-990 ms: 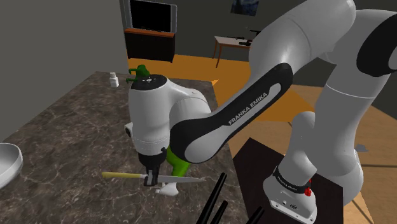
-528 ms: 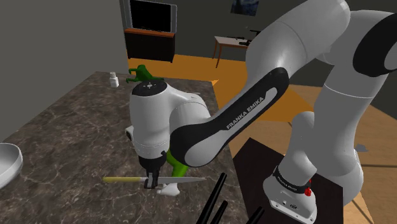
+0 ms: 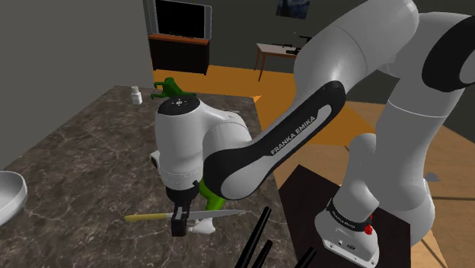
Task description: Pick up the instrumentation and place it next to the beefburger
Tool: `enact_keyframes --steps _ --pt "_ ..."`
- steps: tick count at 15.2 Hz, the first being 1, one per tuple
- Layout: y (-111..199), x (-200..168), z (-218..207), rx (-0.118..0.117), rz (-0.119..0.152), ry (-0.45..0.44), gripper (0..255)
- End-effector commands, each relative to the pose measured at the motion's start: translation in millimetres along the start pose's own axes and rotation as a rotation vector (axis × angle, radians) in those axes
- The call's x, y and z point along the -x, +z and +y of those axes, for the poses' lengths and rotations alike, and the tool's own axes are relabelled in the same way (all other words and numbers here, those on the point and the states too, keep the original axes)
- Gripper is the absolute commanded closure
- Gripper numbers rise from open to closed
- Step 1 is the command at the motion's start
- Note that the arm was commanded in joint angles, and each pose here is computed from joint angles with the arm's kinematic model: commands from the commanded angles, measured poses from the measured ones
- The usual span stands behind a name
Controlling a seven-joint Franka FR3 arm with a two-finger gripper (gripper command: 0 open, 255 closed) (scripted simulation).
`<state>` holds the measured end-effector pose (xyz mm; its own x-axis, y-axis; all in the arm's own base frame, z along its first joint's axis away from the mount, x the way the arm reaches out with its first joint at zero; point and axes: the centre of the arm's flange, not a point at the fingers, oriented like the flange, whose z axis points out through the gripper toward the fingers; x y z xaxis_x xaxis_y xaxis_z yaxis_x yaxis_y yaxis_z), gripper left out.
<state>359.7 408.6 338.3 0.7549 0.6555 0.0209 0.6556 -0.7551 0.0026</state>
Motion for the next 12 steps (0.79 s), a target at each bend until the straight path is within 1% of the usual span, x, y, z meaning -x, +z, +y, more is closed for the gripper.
enact_keyframes --steps 1,4,12 --pt "-13 0 0 0.0 0.0 0.0 0" --pt "-50 0 0 0.0 0.0 0.0 0" --pt "-50 0 0 0.0 0.0 0.0 0"
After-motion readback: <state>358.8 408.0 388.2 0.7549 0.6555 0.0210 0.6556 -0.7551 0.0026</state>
